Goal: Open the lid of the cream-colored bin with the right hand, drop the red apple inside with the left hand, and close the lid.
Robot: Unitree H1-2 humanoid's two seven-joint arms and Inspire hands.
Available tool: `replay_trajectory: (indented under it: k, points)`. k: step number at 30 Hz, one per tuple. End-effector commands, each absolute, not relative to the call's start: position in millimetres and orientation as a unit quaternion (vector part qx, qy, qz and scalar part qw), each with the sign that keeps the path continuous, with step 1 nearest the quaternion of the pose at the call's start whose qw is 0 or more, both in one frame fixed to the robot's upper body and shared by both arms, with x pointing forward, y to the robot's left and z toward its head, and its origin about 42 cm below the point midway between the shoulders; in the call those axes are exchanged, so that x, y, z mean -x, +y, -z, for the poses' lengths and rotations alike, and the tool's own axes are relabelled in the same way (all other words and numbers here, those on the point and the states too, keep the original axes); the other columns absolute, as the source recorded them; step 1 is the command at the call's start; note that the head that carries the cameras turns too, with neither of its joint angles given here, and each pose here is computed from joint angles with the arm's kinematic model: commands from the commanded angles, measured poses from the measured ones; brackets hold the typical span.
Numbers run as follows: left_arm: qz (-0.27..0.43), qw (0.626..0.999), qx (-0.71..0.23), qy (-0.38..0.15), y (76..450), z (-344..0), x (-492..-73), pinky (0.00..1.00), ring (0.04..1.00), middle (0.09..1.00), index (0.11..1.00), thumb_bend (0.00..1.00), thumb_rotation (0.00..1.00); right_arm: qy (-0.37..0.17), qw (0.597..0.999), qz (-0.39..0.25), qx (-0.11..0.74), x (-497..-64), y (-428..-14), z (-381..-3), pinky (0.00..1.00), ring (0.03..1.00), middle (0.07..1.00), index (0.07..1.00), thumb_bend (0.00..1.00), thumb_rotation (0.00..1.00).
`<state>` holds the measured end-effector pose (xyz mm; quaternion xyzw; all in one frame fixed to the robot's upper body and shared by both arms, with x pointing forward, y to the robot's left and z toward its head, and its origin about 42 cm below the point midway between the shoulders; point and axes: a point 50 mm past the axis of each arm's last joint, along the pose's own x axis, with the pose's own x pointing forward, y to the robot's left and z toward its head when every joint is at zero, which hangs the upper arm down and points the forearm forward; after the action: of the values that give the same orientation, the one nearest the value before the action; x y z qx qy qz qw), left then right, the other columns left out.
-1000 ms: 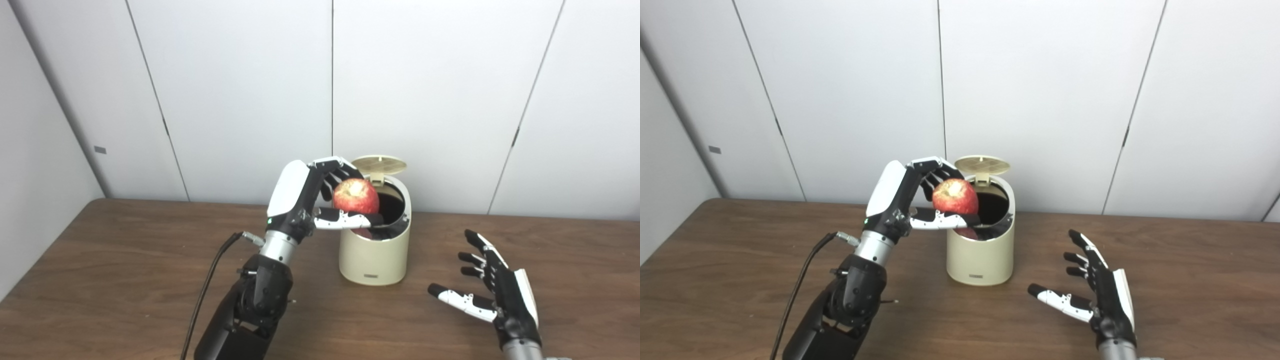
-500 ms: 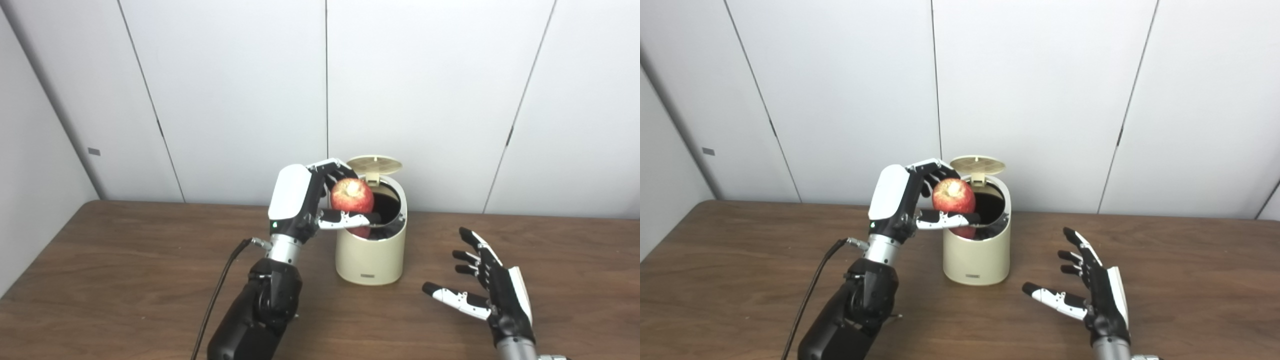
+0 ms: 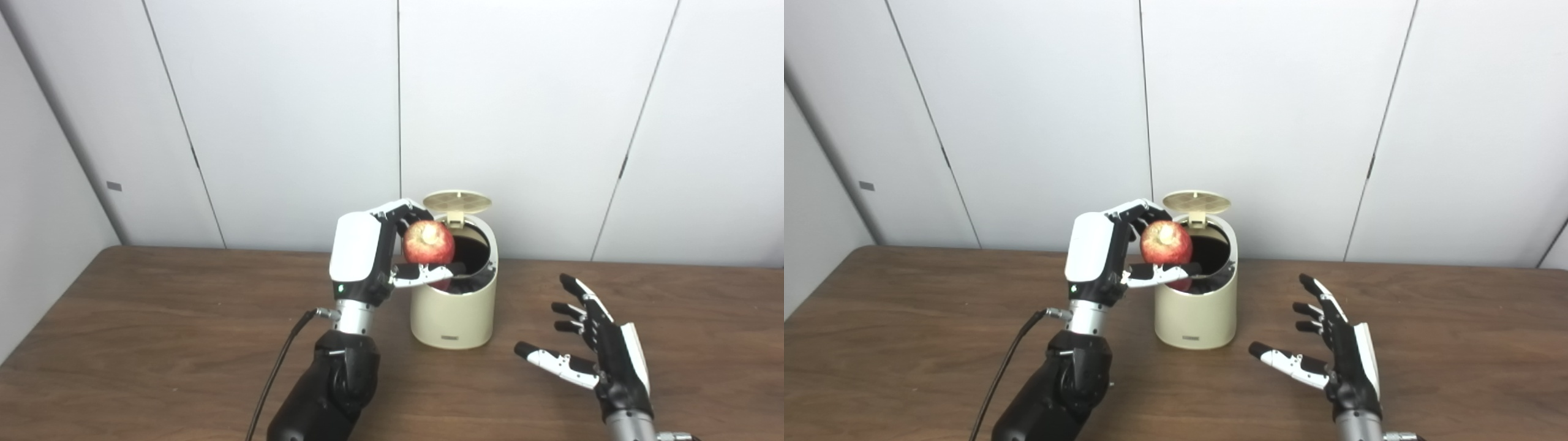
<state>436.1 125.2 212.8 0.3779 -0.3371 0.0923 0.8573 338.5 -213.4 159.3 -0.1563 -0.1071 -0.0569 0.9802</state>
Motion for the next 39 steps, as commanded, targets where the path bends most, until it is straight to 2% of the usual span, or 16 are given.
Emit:
replay_trajectory:
  k: [1,26,39]
  points:
    - [-0.106,0.844,-0.365,-0.379,114.0,-241.0,-445.0,0.35,0.444,0.478,0.495,0.5,0.0,-0.16,0.974,0.055,0.149,-342.4,-206.7,-179.8,0.67,0.773,0.897,0.854,0.8,0.22]
    - [-0.104,0.856,-0.362,-0.354,97.6,-222.6,-450.9,0.36,0.444,0.474,0.501,0.5,0.0,-0.169,0.974,0.055,0.143,-339.3,-198.0,-183.2,0.66,0.76,0.894,0.857,0.79,0.2]
    - [-0.1,0.864,-0.365,-0.333,92.1,-212.1,-453.0,0.31,0.431,0.473,0.505,0.5,0.0,-0.172,0.973,0.056,0.141,-337.4,-194.5,-187.4,0.64,0.747,0.889,0.85,0.79,0.18]
